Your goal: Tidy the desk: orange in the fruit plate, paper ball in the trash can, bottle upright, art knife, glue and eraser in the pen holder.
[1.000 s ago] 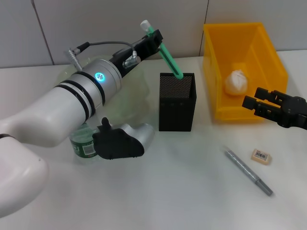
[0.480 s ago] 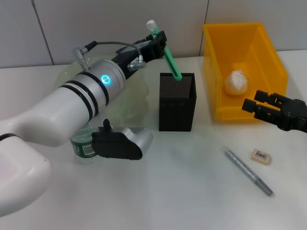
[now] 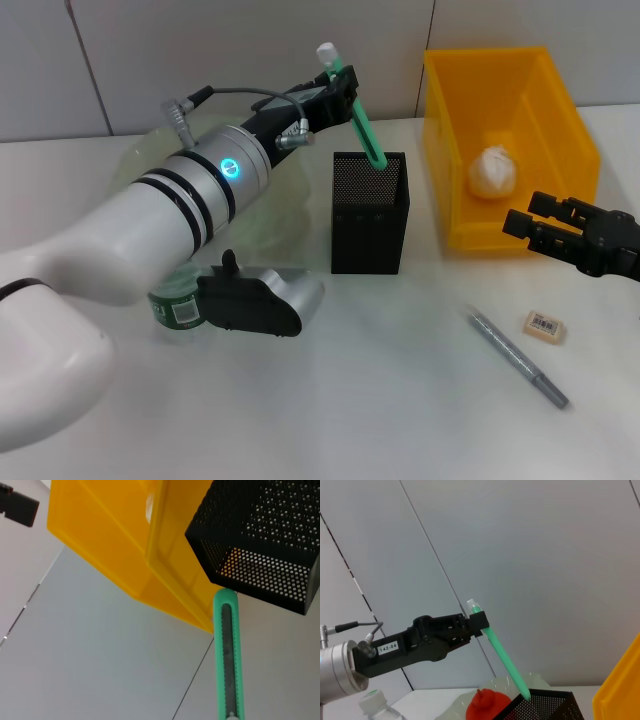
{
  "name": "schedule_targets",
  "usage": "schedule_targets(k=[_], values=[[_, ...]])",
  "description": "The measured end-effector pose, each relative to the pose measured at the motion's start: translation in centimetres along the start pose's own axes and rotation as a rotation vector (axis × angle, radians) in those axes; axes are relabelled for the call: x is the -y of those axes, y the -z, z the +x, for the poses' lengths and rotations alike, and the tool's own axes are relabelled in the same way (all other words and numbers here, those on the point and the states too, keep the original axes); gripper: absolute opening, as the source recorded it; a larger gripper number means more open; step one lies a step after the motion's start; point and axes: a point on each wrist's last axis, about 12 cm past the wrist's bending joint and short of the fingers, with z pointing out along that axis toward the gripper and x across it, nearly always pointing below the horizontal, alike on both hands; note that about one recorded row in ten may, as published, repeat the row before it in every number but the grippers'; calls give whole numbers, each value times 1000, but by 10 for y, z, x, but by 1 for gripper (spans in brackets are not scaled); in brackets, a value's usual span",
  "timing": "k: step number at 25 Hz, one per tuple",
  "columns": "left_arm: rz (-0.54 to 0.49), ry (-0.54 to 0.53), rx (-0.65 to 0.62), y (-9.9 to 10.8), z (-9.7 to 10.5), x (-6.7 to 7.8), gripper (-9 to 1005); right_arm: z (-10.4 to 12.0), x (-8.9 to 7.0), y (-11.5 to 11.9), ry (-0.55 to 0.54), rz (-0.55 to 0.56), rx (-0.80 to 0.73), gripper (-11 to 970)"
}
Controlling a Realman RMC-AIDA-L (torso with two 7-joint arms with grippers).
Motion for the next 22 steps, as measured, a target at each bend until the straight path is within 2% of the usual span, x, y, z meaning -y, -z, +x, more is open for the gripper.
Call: schedule_targets(k=[7, 16, 22], values=[[-18, -5, -3, 0, -2, -3, 261, 0, -1, 0, 7, -6, 1, 745], [-16, -15, -17, -3, -1, 4, 271, -1, -2, 0, 5, -14, 17, 744], [-29, 0, -30, -3, -1, 4, 278, -2, -2, -1, 6, -17, 19, 743]])
